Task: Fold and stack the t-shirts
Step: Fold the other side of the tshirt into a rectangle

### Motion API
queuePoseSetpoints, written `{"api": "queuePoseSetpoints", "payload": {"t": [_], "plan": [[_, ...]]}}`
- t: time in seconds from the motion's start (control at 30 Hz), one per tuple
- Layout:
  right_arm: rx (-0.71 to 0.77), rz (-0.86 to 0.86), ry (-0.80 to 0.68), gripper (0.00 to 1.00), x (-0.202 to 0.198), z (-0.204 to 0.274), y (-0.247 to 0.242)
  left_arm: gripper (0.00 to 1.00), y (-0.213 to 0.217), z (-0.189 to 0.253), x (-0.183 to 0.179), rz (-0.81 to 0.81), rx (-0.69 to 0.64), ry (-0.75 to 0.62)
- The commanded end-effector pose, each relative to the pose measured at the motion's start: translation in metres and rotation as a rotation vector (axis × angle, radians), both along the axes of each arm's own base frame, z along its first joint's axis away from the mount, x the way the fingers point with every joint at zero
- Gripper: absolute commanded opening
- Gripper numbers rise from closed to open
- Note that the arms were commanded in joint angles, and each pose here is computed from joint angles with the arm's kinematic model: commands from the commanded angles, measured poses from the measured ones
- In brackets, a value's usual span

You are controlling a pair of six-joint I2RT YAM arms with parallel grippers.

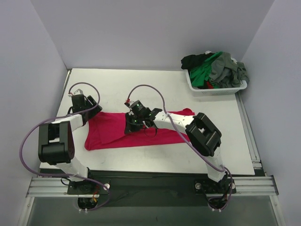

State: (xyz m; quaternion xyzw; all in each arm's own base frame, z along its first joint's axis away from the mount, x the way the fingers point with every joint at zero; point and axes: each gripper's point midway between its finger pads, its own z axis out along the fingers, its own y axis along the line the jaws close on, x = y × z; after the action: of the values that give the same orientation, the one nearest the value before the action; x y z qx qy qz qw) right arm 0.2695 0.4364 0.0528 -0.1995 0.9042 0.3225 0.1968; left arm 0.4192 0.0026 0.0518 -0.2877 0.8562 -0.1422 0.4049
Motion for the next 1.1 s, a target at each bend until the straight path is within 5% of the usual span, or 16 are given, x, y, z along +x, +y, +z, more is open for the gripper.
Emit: {"api": "queuePoseSetpoints", "payload": {"t": [0.0,0.8,0.9,0.93,1.07], "plan": [[0.026,-0.009,0.008,0.0,-0.002,0.019,-0.008,0.68,0.002,0.014,0.017,0.004,0.012,-0.043],[-0.024,-0.034,0.054,0.0,-0.002,-0.004,-0.029,0.69,0.01,0.016,0.014,0.035,0.047,-0.028],[-0.026,-0.025,0.052,0.09,-0.003,-0.004,-0.029,0.68,0.012,0.025,0.01,0.044,0.066,-0.04],[-0.02,-0.022,0.054,0.23,-0.003,-0.003,-0.028,0.69,0.012,0.029,0.009,0.049,0.083,-0.045],[-0.001,-0.01,0.014,0.5,-0.003,0.014,-0.029,0.75,0.014,0.051,0.002,0.08,0.189,-0.059]]}}
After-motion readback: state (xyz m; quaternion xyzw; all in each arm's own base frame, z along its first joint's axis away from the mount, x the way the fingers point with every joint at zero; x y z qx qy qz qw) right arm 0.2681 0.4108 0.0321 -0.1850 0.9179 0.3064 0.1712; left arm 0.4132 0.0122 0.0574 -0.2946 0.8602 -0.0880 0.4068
